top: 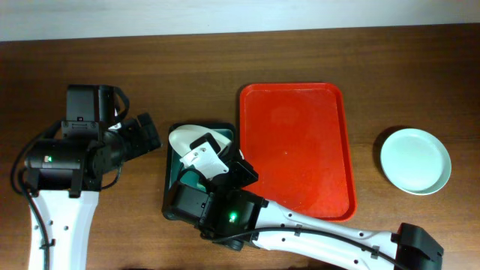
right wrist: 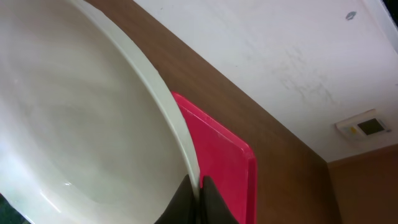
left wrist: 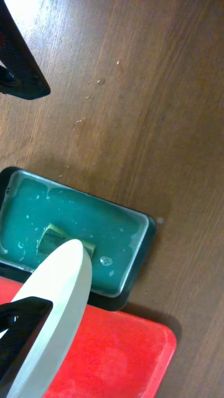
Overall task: Clean dirty plates on tray and stack at the side
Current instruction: 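Lift the white plate with the right gripper and tilt it over the water tray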
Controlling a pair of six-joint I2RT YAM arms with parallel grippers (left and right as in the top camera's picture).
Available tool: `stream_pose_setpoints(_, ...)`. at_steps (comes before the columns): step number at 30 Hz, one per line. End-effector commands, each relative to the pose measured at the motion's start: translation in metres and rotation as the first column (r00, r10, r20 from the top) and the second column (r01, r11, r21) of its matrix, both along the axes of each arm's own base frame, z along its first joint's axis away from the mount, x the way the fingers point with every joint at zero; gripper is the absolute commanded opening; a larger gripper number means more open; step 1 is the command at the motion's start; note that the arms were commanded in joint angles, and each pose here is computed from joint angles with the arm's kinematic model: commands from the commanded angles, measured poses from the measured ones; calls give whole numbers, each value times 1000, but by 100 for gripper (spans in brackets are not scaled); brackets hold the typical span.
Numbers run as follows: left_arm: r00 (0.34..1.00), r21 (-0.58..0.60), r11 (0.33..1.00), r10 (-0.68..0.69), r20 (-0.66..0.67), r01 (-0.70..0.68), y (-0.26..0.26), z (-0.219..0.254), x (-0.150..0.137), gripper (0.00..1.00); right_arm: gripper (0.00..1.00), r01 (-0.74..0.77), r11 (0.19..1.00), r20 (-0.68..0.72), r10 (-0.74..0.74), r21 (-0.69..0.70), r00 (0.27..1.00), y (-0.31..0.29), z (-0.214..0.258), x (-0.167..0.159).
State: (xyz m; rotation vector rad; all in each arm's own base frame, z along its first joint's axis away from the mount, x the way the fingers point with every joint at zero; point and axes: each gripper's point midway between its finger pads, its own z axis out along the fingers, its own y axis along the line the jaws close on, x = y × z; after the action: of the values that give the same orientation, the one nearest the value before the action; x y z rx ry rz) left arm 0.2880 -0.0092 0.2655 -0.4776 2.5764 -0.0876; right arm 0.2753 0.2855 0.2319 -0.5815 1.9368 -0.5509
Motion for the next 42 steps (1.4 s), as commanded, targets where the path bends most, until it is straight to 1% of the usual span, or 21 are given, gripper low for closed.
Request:
stream_pose_setpoints(1, 1000, 0, 1000, 11, 28, -11, 3, 9, 0, 99, 4, 18, 999, 47, -20, 32, 999, -4, 19, 0)
stream_pose_setpoints(20, 1000, 0, 1000, 11, 28, -11, 3, 9, 0, 99, 4, 19, 999, 47, -20, 33, 999, -4, 19, 1)
stream_pose_setpoints(23, 1000, 0, 1000, 11, 28, -11, 3, 9, 0, 99, 4, 37, 999, 65, -39, 31, 997, -8, 22, 3)
stream_pose_setpoints(24, 1000, 0, 1000, 11, 28, -11, 3, 9, 0, 99, 4, 40, 996, 45, -44, 82, 998, -6, 18, 4)
stream_pose_setpoints(26, 1000, 0, 1000, 11, 28, -11, 3, 9, 0, 99, 4, -6, 994, -25, 8, 108, 1000, 5, 7, 1)
stream_pose_setpoints(28, 1000, 0, 1000, 11, 28, -11, 3, 9, 0, 99, 4, 28, 998, 18, -29, 55, 999, -7, 14, 6)
stream_pose_setpoints(29, 1000, 0, 1000, 11, 28, -11, 3, 9, 0, 99, 4, 56, 993, 16, -58, 106, 998, -9, 13, 9)
stream_pose_setpoints(30, 1000, 0, 1000, 11, 28, -11, 3, 9, 0, 99, 4, 22, 991, -43, -17, 132, 999, 0, 4, 7)
stream_pose_setpoints(31, 1000, 0, 1000, 11, 28, -11, 3, 9, 0, 100, 4, 11, 994, -46, -6, 105, 999, -1, 4, 7)
stream_pose_setpoints(32, 1000, 0, 1000, 11, 28, -11, 3, 9, 0, 99, 4, 28, 998, -8, -28, 55, 1000, -9, 10, 9)
stream_pose_setpoints(33, 1000, 0, 1000, 11, 28, -11, 3, 9, 0, 99, 4, 65, 997, 32, -67, 49, 997, -17, 16, 12)
stream_pose_setpoints(34, 1000, 0, 1000, 11, 28, -11, 3, 9, 0, 99, 4, 88, 990, 34, -92, 110, 995, -17, 16, 14)
stream_pose_setpoints(35, 1000, 0, 1000, 11, 28, -11, 3, 9, 0, 99, 4, 39, 989, -29, -35, 139, 999, -4, 6, 11)
stream_pose_setpoints(36, 1000, 0, 1000, 11, 28, -11, 3, 9, 0, 99, 4, 16, 996, -28, -14, 83, 1000, -4, 7, 11)
stream_pose_setpoints(37, 1000, 0, 1000, 11, 28, -11, 3, 9, 0, 100, 4, 41, 998, 16, -42, 37, 999, -13, 14, 14)
stream_pose_setpoints(38, 1000, 0, 1000, 11, 28, -11, 3, 9, 0, 100, 4, 78, 992, 32, -82, 94, 996, -16, 16, 17)
stream_pose_setpoints(39, 1000, 0, 1000, 11, 28, -11, 3, 9, 0, 99, 4, 54, 991, -6, -54, 122, 999, -9, 11, 17)
stream_pose_setpoints(40, 1000, 0, 1000, 11, 28, -11, 3, 9, 0, 99, 4, 19, 996, -35, -16, 88, 999, -6, 7, 15)
stream_pose_setpoints(41, 1000, 0, 1000, 11, 28, -11, 3, 9, 0, 99, 4, 33, 998, -12, -33, 45, 999, -13, 10, 16)
stream_pose_setpoints(42, 1000, 0, 1000, 11, 28, -11, 3, 9, 0, 99, 4, 72, 995, 9, -73, 68, 997, -19, 13, 19)
